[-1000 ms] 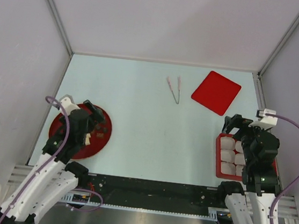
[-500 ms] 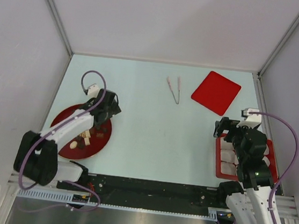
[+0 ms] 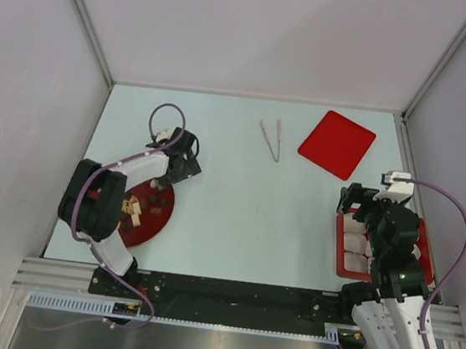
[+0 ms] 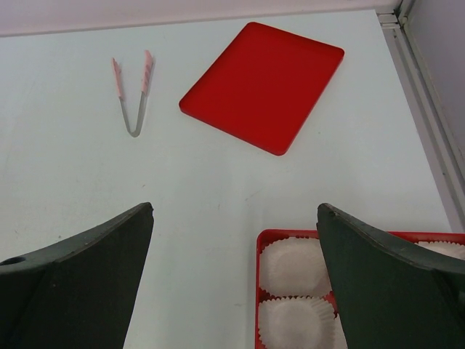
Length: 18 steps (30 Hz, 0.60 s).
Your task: Pack the chocolate
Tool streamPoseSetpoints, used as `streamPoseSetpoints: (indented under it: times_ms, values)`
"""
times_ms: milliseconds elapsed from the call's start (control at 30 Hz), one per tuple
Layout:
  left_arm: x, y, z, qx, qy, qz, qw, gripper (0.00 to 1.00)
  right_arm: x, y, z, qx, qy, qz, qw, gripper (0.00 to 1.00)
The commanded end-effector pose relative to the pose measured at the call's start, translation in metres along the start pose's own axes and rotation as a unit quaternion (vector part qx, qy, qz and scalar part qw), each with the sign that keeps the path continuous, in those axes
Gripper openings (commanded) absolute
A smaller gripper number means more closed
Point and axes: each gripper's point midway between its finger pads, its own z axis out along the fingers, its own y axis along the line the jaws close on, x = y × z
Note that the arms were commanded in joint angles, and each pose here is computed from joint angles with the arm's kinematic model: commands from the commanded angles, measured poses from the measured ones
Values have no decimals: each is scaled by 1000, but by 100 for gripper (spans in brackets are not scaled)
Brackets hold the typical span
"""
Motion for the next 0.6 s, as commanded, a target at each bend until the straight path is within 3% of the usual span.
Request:
streamPoseSetpoints:
  times_ms: [0,233,567]
  values:
    - [-15,-23,5,18,-1,7,1000,100,-8,-1,3,4,-16,-9,1000,100]
    - [-38,-62,11,49,-3,11,999,100,-8,-2,3,7,-17,-9,1000,100]
    - [-72,-164,10,151,1,15,988,100,-7,-4,6,17,-12,11,1000,100]
